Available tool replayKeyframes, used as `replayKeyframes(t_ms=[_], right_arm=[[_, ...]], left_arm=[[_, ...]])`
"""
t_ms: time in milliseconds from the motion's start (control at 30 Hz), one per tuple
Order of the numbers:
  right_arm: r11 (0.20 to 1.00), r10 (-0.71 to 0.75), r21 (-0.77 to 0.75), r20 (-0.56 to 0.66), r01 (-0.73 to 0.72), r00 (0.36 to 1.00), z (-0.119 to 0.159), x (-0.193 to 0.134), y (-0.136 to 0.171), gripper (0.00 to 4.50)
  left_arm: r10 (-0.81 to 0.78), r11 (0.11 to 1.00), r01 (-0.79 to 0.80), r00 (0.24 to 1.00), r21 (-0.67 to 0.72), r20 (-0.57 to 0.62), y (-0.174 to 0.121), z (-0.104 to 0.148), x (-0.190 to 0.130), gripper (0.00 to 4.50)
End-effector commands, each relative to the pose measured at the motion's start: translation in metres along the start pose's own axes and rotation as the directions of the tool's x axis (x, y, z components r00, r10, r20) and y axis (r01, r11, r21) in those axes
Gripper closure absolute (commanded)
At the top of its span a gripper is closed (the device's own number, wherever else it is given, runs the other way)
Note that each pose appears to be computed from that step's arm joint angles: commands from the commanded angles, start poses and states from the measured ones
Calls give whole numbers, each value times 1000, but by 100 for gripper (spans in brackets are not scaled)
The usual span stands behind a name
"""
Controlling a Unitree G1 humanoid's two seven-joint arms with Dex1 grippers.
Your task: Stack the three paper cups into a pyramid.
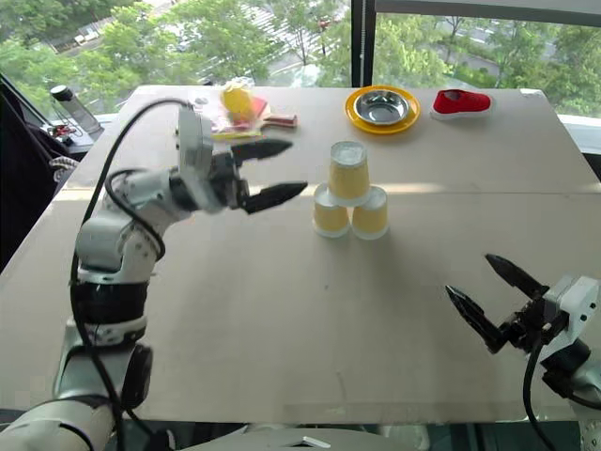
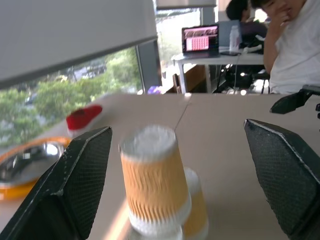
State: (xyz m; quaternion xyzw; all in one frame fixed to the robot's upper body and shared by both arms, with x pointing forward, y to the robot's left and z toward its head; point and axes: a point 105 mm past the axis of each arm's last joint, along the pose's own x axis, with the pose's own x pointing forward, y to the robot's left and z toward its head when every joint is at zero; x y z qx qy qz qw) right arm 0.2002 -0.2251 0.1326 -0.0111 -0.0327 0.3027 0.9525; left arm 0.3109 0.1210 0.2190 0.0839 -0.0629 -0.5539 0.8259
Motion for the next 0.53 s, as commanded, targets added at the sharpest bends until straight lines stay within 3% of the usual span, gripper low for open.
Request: replayKeyframes(t_ms=[33, 133, 300, 533], right_arm=[[998, -1, -60, -43, -2, 999, -12, -2, -5, 0], [999, 5, -43, -72, -8, 997, -28, -4, -7, 0], [1000, -5, -28, -103, 2, 995, -46, -6, -14, 0], [999, -9, -35, -121, 5, 993, -54, -6, -20, 0]], left_arm=[[10, 1000, -10, 999, 0, -50, -27, -4, -13, 14], [23, 998, -31, 985, -47, -169, -57, -44, -22, 14], [195, 969, -227, 946, -98, -260, -72, -93, -29, 14], [338, 932, -360, 902, -36, -269, -72, -115, -38, 14]])
